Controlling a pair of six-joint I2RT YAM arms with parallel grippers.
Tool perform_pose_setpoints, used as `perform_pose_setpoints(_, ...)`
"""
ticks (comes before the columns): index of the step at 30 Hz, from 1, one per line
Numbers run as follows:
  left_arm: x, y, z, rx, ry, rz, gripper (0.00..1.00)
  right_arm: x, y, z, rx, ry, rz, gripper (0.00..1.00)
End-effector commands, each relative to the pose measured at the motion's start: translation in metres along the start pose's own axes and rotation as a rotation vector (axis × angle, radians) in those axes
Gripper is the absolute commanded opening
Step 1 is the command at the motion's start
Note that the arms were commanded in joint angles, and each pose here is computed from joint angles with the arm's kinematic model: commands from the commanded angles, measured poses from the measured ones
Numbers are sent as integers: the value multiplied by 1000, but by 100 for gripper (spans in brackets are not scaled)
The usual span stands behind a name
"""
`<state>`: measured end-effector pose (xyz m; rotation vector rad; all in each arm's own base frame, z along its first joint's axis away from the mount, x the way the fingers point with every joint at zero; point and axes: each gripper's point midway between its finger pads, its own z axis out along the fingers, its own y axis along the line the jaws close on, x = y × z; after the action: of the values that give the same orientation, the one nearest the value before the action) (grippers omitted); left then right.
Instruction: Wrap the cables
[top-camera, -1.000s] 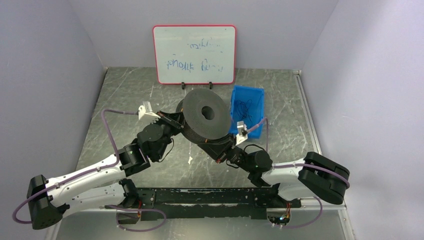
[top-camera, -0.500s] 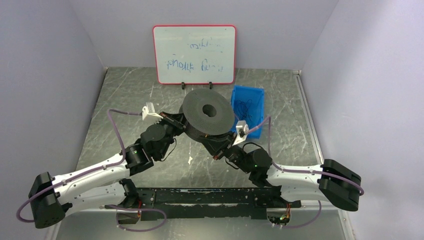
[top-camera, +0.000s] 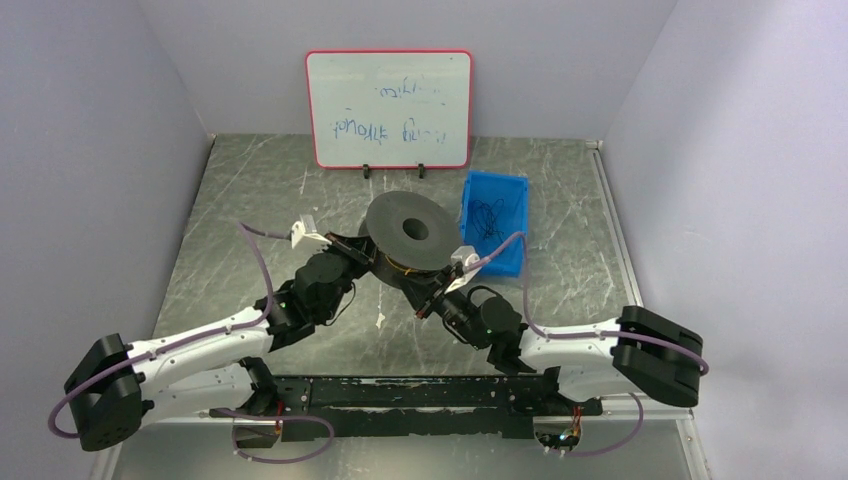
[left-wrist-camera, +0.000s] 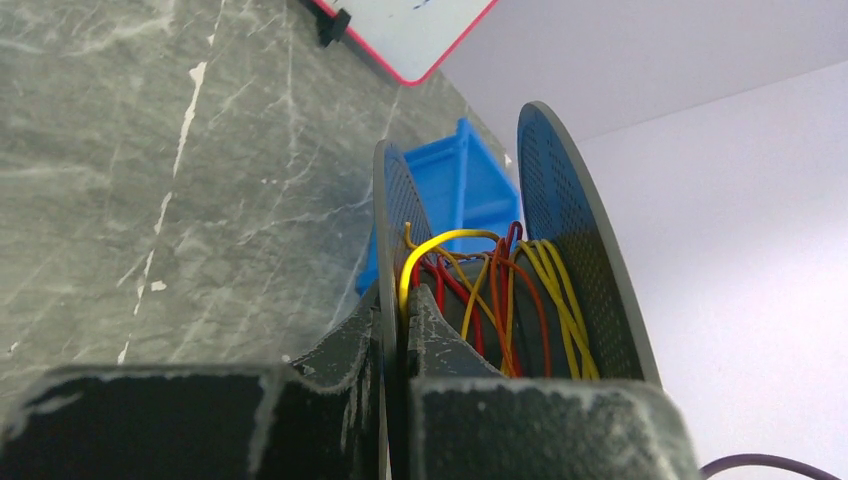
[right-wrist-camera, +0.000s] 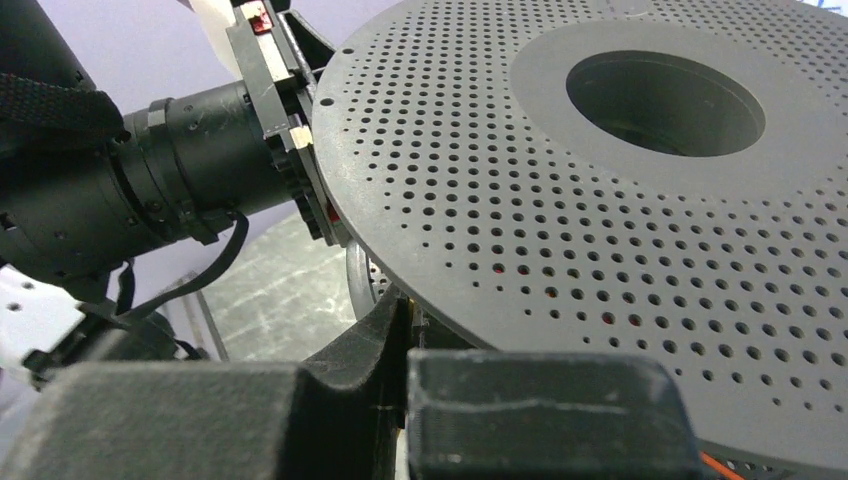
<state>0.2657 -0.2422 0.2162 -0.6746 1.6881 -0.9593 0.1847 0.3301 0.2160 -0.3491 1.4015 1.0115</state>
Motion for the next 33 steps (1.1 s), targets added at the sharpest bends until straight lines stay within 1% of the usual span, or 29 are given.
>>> perform_pose_setpoints(1, 102, -9, -51, 186, 498, 88, 7, -9, 17, 12, -70, -41, -56, 0)
perform_pose_setpoints(3, 110, 4, -52, 169, 520, 97, 7, 2, 13, 15, -56, -6, -97, 0)
perform_pose_setpoints(8, 134, 33, -55, 164, 586, 109, 7, 22, 5, 16, -33, 37, -122, 0)
perform_pose_setpoints(10, 143, 37, -55, 185, 603, 121, 7, 31, 2, 17, -25, 61, -130, 0)
perform_pose_setpoints(16, 159, 59, -51, 163, 633, 157, 7, 55, -14, 13, 26, 118, -156, 0)
perform_pose_setpoints(20, 169, 67, -51, 162, 663, 166, 7, 69, -23, 7, 52, 143, -158, 0)
perform_pose_setpoints(25, 187, 76, -53, 161, 728, 163, 7, 81, -31, 4, 64, 154, -145, 0)
perform_pose_setpoints(33, 204, 87, -55, 165, 788, 175, 7, 89, -43, -1, 83, 158, -116, 0)
